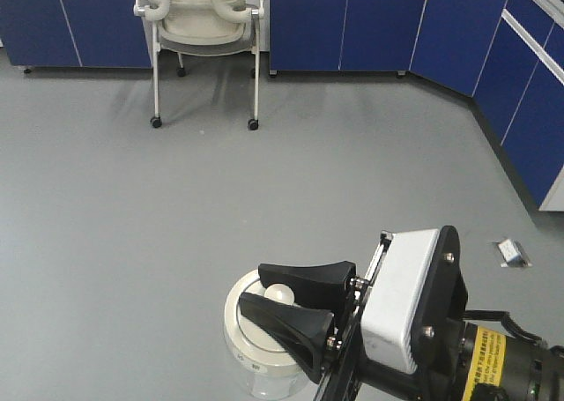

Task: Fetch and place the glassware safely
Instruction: 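Hold the jar in the right gripper while driving to the black bench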

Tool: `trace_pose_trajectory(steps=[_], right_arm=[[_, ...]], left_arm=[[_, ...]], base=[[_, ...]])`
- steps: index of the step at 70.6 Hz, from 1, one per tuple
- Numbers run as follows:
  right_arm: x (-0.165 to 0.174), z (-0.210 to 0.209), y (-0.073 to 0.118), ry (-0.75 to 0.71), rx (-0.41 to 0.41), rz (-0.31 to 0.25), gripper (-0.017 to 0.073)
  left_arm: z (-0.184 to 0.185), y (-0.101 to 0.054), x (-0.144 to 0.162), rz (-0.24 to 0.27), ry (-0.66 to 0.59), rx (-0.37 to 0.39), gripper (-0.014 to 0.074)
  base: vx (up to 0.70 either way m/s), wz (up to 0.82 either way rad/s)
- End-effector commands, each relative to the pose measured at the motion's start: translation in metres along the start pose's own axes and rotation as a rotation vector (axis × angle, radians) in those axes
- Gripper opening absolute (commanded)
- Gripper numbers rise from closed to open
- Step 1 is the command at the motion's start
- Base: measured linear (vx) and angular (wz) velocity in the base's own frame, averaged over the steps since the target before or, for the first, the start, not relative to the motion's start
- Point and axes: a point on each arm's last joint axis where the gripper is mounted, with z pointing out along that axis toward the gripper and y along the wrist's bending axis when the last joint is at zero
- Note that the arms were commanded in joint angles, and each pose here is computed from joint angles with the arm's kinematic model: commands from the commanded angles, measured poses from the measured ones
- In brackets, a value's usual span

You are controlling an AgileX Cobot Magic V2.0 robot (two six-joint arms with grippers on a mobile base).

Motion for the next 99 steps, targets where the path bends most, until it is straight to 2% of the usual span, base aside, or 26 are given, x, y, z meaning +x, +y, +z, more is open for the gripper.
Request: trace_pose_trajectory(steps=[1,99], right_arm=[[-0.0229,-0.0031,0.0024,-0.146,-0.027,-0.004,-0.0003],[-0.0223,-0.0030,0.0022,-0.140,-0.025,-0.004,-0.0003]], left_arm=[[-0.0015,-0.0002,-0.0145,-0.013,-0.090,0.007,-0.0007],[-0.0015,-0.0002,-0.0146,-0.013,-0.091,0.007,-0.0007]], base=[[0.55,-0.05],[0.54,-0.01]])
